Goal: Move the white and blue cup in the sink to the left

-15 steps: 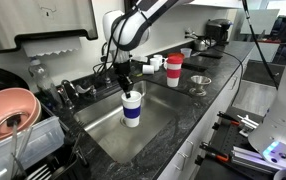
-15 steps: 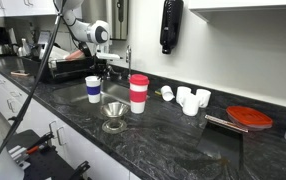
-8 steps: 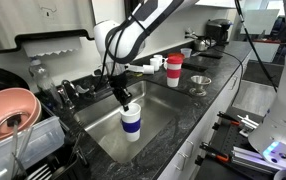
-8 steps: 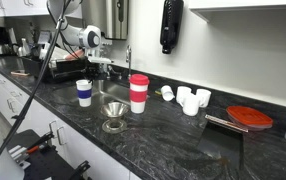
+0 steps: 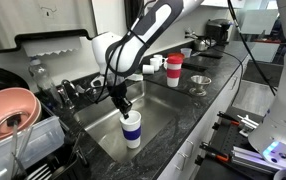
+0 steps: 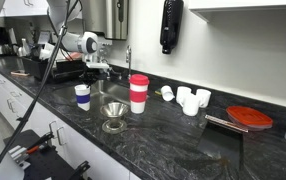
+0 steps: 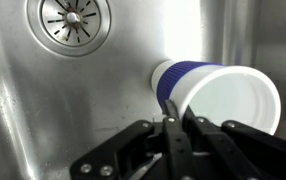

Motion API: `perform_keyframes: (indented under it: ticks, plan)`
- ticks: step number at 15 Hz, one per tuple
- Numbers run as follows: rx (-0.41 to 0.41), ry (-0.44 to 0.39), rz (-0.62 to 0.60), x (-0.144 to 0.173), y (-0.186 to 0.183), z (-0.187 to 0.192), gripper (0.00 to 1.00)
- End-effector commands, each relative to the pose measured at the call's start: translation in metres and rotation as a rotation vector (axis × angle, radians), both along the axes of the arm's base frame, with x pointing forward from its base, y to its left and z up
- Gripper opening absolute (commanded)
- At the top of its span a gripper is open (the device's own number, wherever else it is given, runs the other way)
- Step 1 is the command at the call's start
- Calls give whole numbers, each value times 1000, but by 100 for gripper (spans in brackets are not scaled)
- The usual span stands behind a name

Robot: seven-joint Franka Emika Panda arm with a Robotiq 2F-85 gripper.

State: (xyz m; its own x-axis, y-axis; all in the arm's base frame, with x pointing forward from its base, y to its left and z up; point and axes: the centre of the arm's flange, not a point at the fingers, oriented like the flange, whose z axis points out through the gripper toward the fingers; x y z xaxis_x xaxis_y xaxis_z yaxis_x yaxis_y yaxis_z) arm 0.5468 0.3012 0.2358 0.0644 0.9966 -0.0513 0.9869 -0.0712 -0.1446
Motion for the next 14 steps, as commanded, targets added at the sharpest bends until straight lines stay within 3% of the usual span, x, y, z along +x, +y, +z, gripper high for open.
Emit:
perform_keyframes:
  ticks: [1,2,3,11,14]
  plan:
    - [-1,-26,-2,2,3,4,27]
    - [0,-26,-3,2,4,5,29]
    - [1,-28,-5,3,4,5,40]
    - [14,-41,-22,7,2,18,96]
    - [25,-60,-60,8,-6,42,100]
